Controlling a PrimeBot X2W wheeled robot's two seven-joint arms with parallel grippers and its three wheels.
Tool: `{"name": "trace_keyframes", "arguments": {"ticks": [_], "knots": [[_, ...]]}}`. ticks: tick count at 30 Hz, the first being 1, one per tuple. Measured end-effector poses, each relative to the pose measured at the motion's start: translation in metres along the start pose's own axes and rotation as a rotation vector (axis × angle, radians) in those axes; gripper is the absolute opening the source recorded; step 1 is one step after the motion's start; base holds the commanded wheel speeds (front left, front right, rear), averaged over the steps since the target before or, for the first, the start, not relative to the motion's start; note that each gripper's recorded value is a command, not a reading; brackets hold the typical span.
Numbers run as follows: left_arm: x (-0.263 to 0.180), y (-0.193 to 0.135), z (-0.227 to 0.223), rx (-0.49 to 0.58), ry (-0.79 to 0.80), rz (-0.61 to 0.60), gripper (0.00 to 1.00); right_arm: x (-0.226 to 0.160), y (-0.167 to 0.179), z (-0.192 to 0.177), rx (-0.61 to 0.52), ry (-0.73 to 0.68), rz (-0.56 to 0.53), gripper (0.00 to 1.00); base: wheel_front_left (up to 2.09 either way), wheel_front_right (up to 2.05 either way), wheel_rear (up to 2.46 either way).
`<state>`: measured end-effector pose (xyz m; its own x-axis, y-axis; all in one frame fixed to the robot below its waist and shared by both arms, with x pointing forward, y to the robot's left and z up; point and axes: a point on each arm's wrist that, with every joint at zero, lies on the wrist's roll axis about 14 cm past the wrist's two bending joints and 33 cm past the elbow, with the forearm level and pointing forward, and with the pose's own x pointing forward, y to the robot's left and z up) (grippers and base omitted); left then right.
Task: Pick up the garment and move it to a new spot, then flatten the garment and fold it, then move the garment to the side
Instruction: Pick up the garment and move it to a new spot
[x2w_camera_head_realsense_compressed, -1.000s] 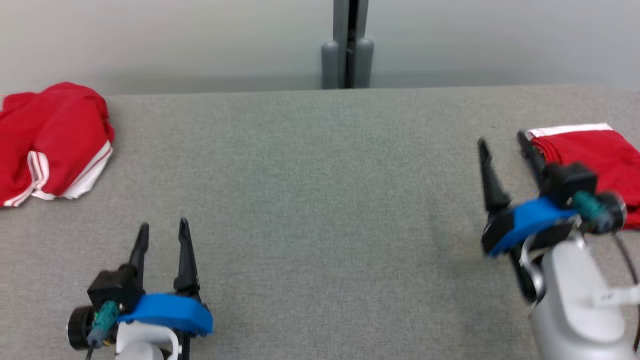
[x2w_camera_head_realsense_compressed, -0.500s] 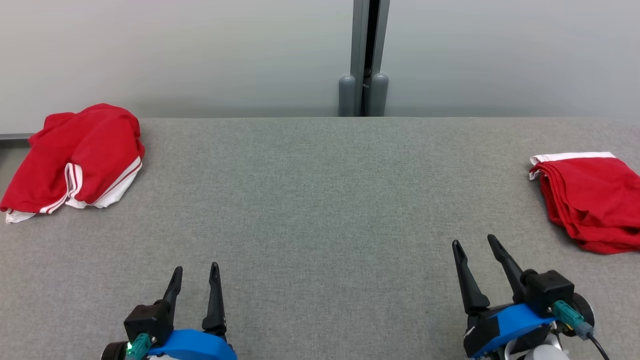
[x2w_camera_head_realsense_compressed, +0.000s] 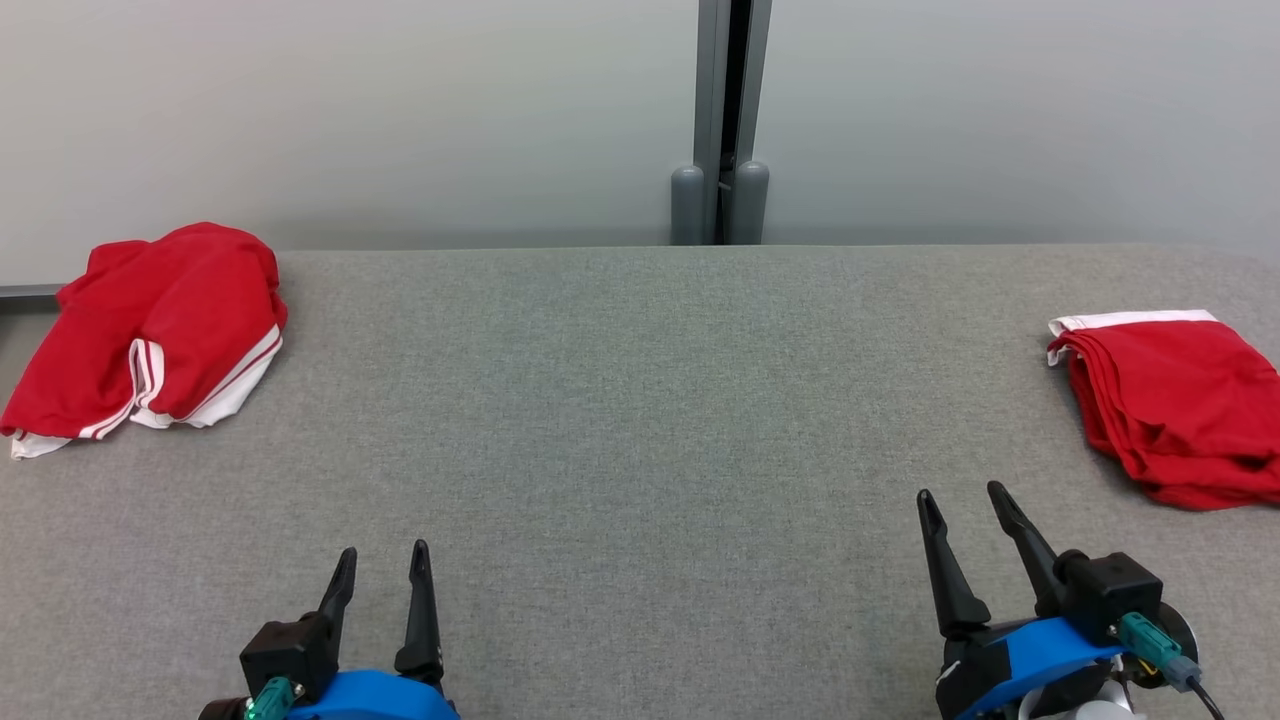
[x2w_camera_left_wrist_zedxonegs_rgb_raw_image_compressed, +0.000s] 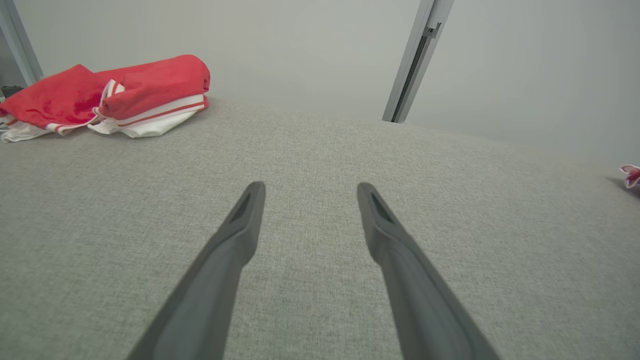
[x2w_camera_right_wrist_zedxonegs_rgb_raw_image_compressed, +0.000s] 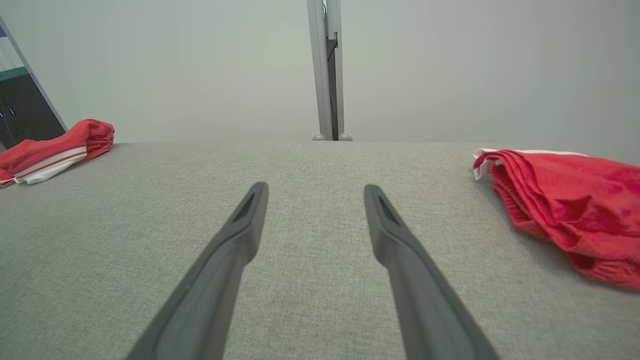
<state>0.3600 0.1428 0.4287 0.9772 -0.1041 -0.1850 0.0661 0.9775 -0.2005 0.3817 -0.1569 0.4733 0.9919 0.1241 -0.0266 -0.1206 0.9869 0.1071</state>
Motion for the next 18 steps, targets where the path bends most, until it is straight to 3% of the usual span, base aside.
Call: {"name": "trace_keyframes", "arguments": {"ticks": [18], "knots": [[-0.0068,0.0077,0.0058,-0.007,-0.023,0.026,1.00,0.0004,0.0042,-0.0023,-0.002,0.006,0.012,1.00,0.00,0.00,0.00]]}}
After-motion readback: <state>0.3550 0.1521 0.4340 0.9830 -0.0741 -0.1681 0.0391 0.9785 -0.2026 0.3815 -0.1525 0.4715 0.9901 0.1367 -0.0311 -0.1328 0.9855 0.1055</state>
